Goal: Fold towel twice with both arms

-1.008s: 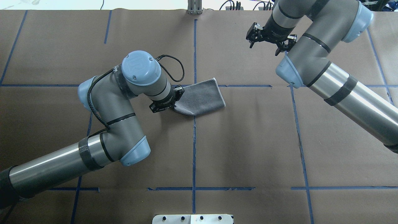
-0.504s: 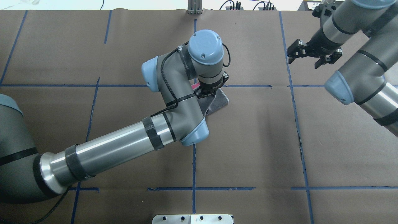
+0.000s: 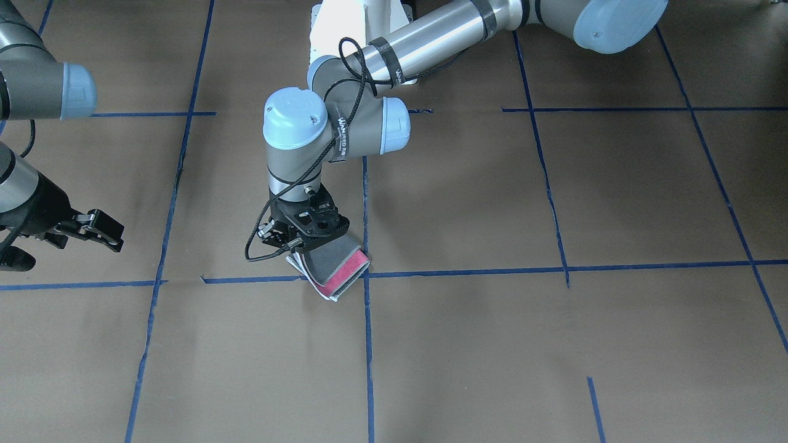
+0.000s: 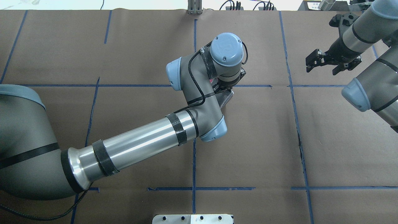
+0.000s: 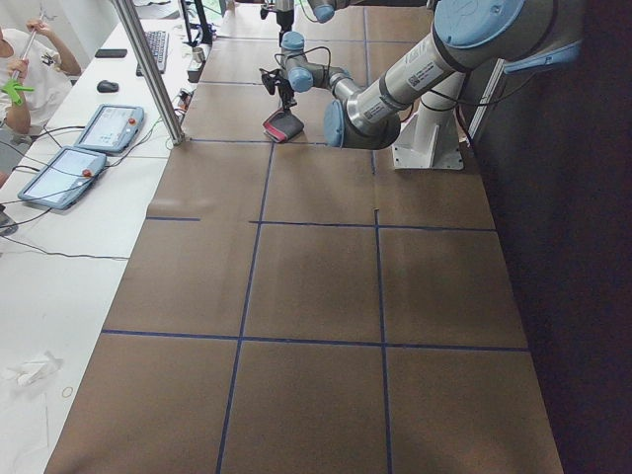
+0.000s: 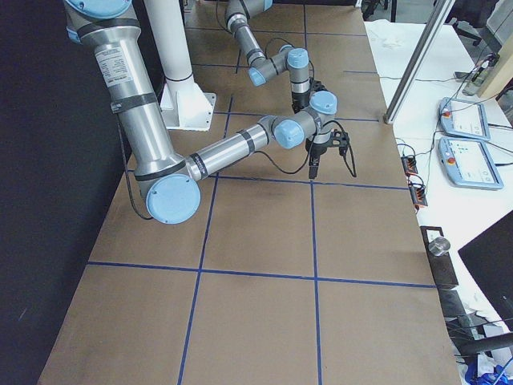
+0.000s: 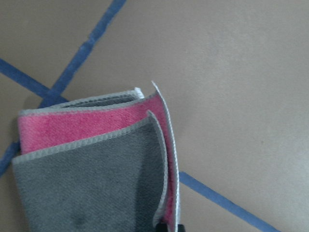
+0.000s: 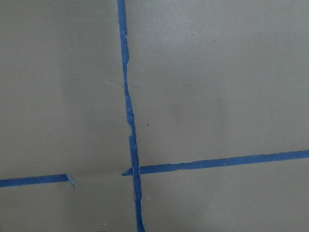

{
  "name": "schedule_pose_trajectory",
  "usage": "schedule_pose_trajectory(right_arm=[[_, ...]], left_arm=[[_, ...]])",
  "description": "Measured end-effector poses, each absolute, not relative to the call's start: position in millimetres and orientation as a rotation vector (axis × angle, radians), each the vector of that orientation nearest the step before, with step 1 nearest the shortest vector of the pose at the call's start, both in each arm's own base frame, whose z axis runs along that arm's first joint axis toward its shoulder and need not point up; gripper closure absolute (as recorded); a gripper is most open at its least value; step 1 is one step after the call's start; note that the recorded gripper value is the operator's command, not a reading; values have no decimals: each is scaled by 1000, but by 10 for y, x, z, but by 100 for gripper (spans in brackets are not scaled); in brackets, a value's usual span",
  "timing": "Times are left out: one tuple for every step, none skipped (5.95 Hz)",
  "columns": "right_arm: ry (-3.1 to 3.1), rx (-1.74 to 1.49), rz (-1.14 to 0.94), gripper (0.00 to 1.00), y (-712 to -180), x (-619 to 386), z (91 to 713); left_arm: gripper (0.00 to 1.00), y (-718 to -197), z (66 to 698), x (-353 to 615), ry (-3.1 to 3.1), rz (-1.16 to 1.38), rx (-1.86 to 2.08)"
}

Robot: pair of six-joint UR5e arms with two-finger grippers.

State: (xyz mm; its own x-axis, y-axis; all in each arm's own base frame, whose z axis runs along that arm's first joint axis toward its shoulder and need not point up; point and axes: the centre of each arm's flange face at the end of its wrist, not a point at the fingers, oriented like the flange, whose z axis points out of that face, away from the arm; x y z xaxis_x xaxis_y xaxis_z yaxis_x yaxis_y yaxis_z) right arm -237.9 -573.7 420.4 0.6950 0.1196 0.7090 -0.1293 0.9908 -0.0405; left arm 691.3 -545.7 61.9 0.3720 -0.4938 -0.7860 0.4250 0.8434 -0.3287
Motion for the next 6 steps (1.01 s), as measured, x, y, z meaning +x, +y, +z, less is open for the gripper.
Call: schedule_pose_trajectory(right_arm=[[-789,14,143,0,-5755,-2333,4221],[-786,24,126,0,-5768,-2249,4269],[-777,43,79,0,-5769,-2080,4387],[-760,62,23,0,-5736,-1811,4607],[-738,77,-25,0,-5660,-1476,4897],[-724,83,-61,0,-5555,-1124,5185]], left_arm=[[0,-5465,539,6855,1068,-581,-70],[0,-5479,468,6721,1093,-569,-86],[0,-5545,537,6427,1102,-556,-134],[0,-5582,814,5918,1099,-529,-179],[0,-5428,1220,5311,1080,-463,-174],[0,-5223,1551,4739,1045,-391,-133]])
